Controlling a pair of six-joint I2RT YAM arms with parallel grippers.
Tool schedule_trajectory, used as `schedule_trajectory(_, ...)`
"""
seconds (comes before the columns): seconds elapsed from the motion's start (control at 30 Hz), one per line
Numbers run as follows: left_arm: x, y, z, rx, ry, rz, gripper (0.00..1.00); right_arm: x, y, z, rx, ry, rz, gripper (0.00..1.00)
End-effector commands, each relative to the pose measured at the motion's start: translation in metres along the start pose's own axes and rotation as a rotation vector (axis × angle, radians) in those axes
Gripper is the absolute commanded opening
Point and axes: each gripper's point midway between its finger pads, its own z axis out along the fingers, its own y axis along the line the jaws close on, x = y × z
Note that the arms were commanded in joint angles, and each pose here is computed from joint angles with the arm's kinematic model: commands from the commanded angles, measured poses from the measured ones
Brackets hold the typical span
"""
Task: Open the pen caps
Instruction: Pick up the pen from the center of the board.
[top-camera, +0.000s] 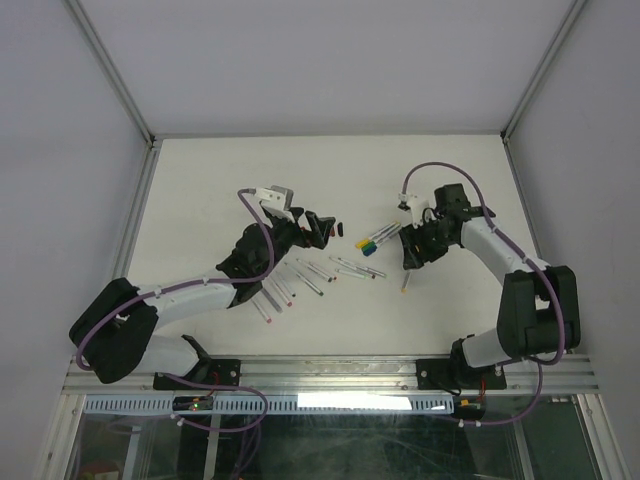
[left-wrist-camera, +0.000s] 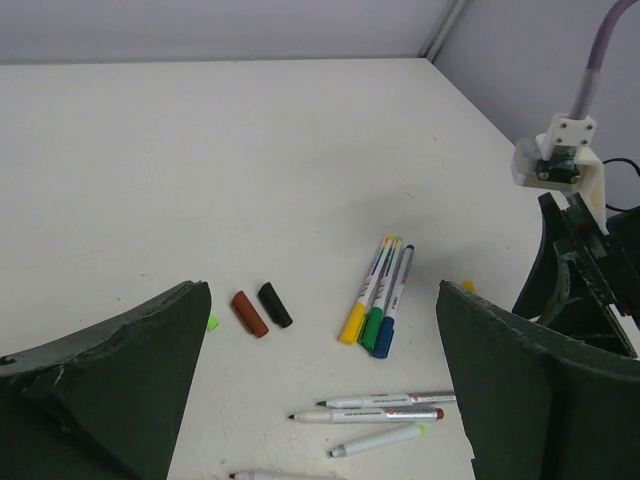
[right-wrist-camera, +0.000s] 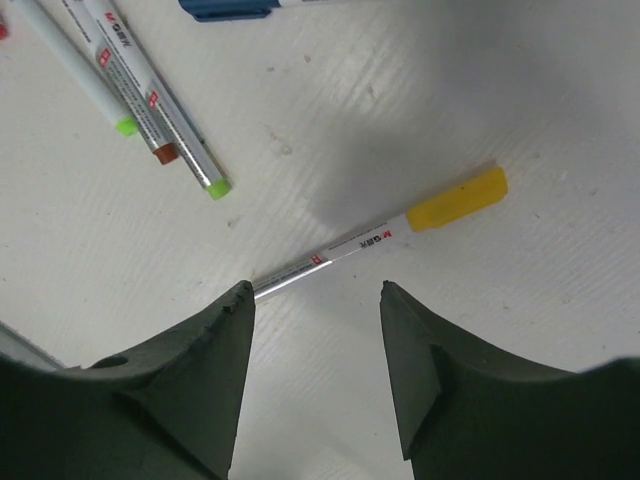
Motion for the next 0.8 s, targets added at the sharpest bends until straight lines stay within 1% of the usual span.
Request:
schedule_trajectory(0.0,-0.026,-0.012,-0.003,0.058,-0.102,0.001,0.99,0.006,-0.007,0.01,0.039,0.049,0.025,0.55)
schedule_trajectory(0.23,-0.028,-0.011,-0.011,0.066,-0.129,-0.008,0.99,0.01,-0.009,0.024,0.035,0.098,0.038,0.5)
schedule_trajectory(0.53,-0.027,-0.01,-0.011,0.058,-0.13,-0.011,0.99,0.015,-0.015,0.034,0.05,0.139,0.032,0.44)
schedule_trajectory(0.77,-0.028,-0.009,-0.012,0.056,-0.134,-0.014,0.99,0.02,-0.023,0.031,0.093,0.161,-0.004,0.3)
